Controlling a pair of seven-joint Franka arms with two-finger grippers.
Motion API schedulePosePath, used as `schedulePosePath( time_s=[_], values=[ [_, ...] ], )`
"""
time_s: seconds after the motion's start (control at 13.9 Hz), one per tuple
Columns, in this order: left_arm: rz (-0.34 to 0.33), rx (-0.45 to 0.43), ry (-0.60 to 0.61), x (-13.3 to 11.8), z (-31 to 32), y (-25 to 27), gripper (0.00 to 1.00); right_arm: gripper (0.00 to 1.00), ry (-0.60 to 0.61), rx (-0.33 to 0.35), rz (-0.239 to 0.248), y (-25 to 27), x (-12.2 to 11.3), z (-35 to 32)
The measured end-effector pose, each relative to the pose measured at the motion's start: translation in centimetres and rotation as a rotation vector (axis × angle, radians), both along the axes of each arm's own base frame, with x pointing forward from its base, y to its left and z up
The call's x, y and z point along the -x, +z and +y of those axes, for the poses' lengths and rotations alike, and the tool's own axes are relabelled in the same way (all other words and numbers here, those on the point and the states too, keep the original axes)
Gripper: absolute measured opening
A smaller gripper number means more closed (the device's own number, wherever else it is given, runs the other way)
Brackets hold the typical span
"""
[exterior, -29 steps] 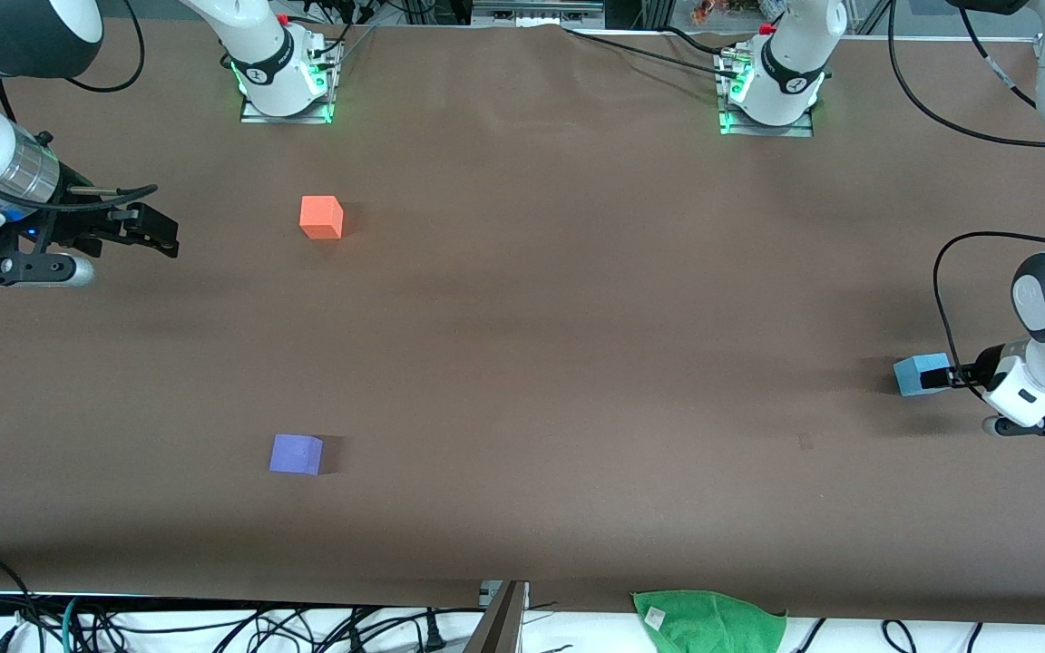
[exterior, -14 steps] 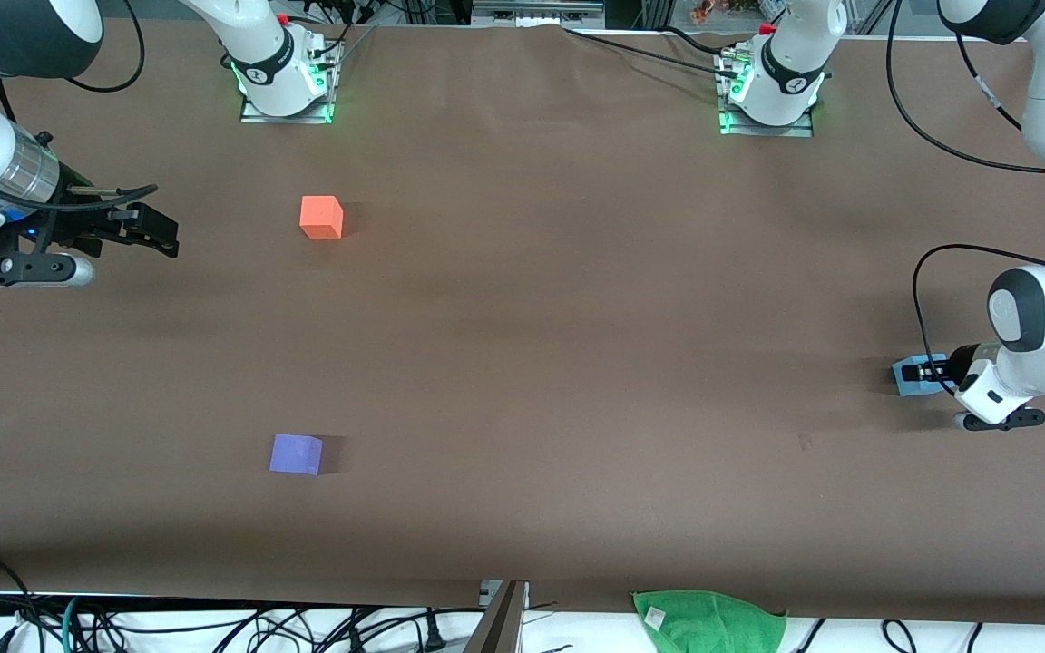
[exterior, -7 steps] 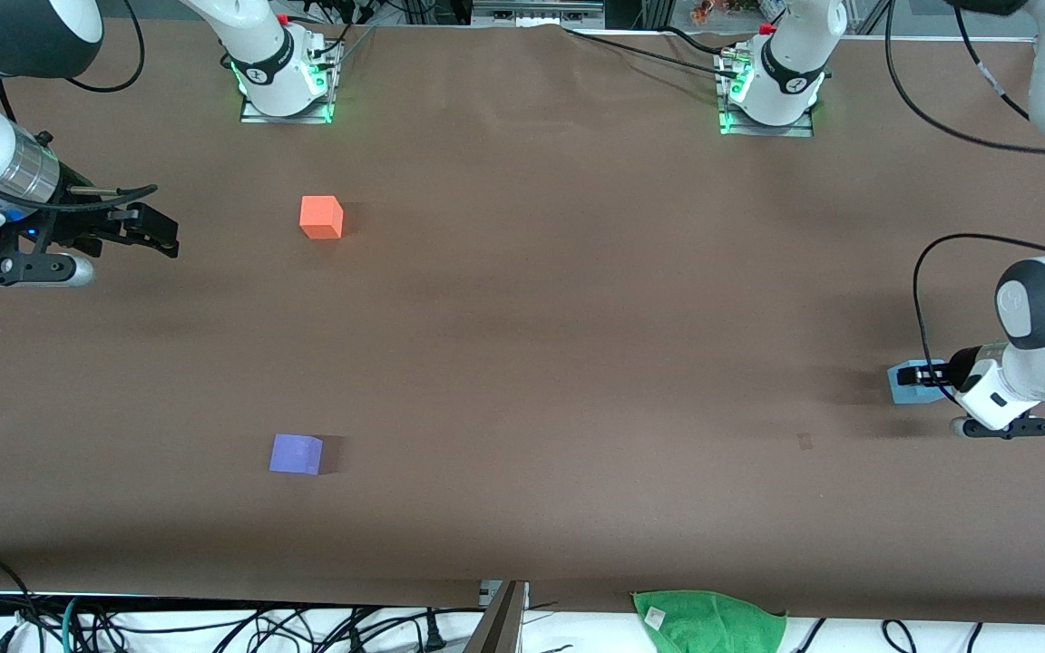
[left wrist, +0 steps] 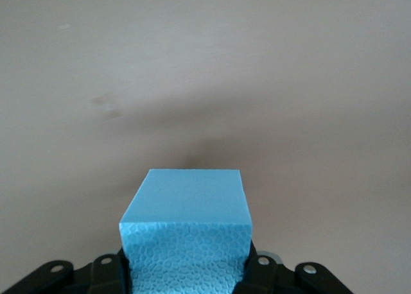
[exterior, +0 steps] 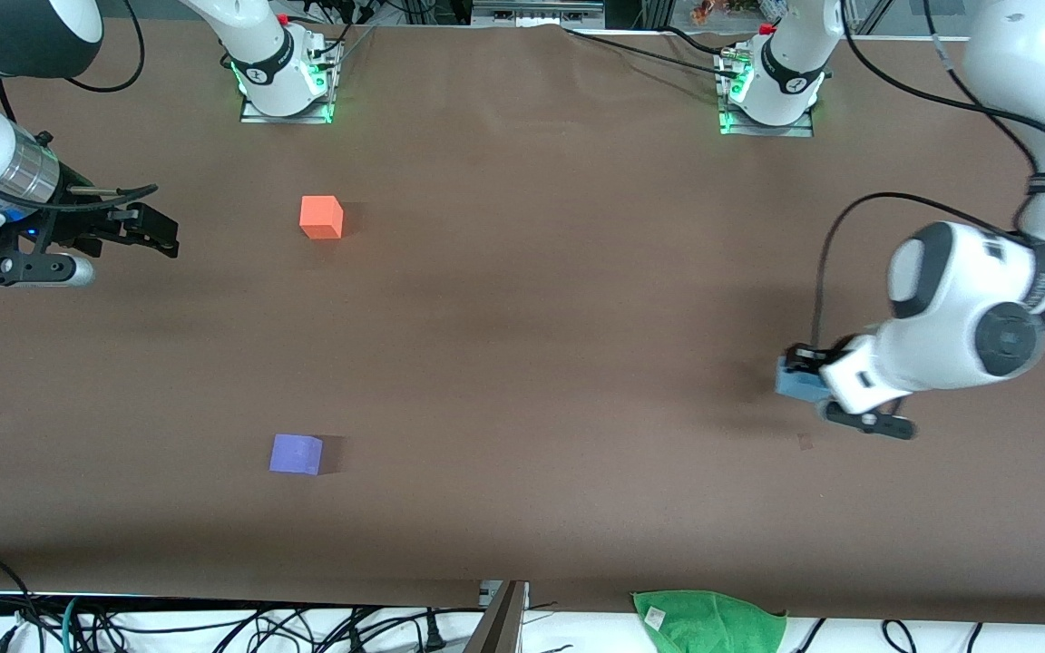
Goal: Place blue block between orange and purple blocks
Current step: 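Carry the blue block with the left gripper toward the table's middle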
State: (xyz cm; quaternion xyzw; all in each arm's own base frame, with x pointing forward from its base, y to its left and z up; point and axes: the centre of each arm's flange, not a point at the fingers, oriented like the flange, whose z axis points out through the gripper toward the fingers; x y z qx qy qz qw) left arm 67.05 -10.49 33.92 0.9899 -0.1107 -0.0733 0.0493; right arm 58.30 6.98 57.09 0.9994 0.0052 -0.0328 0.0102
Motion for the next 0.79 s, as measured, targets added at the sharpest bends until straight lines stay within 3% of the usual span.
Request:
schedulePosePath(
  time_s=[0.29,0.5,0.79],
  values=[
    [0.001,-0.035,0.065,3.5,-15.0,0.8,0.59,1.0,0.0,0.0,0.0,0.0,0.0,0.0],
    [0.003,-0.039,0.113,7.4,-25.5,-1.4,0.59,1.0,0.0,0.0,0.0,0.0,0.0,0.0],
    [-0.014,0.004,0.243,10.8,-34.7,-5.8,0.59,1.0,-0.002,0.0,0.0,0.0,0.0,-0.1]
  ],
)
